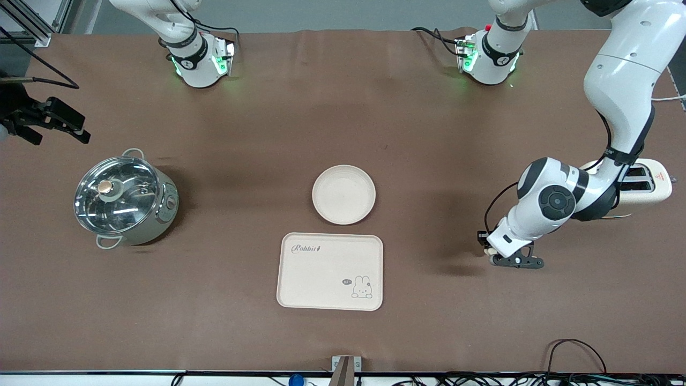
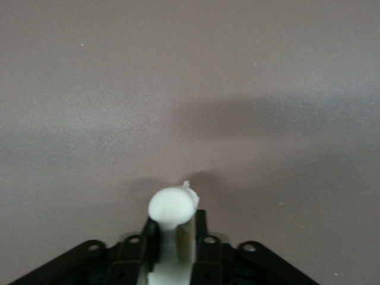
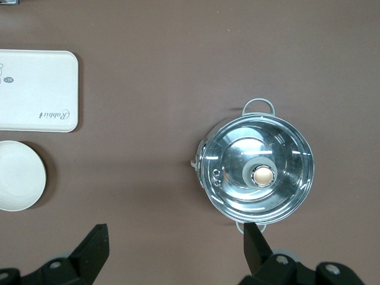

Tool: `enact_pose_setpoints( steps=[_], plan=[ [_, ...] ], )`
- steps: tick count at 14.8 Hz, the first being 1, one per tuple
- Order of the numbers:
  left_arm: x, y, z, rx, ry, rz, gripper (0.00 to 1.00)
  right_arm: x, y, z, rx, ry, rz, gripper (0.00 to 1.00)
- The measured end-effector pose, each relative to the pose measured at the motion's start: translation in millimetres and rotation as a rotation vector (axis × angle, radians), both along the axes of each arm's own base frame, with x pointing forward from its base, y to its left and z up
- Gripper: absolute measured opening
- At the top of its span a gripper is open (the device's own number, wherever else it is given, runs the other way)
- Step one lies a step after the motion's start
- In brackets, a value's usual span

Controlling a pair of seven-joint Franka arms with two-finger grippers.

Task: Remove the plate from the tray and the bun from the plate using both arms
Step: 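Lower the bun onto the table before the toaster and open the left gripper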

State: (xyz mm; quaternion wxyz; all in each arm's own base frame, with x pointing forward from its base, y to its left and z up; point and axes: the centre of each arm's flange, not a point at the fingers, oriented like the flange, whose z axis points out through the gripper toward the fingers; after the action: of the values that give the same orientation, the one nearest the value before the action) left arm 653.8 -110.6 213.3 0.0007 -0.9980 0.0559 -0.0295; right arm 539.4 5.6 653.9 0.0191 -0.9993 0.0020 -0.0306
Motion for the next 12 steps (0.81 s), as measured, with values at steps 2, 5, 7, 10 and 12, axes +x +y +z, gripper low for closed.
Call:
enact_pose_setpoints(
  steps=[2,5,7,10,12],
  plan=[
    [1,3,-1,-0.002,-0.001,0.004,0.54,0,0,1,0.0,-0.001,-0.001,1.0],
    [12,4,13,-0.009,-0.037,0.01,0.81,0,-1,0,0.0,-0.001,-0.002,1.0],
    [24,0,38,-0.021,-0.085,0.012,1.0,1,-1,0,0.0,0.0,-0.002,1.0],
    [33,-12,92,-0.014,-0.136,-0.002,1.0,1,-2,0,0.0,-0.001,-0.003,1.0],
    [34,-19,131,0.026,-0.122,-0.034,1.0,1,-2,0,0.0,-0.001,-0.003,1.0]
  ],
)
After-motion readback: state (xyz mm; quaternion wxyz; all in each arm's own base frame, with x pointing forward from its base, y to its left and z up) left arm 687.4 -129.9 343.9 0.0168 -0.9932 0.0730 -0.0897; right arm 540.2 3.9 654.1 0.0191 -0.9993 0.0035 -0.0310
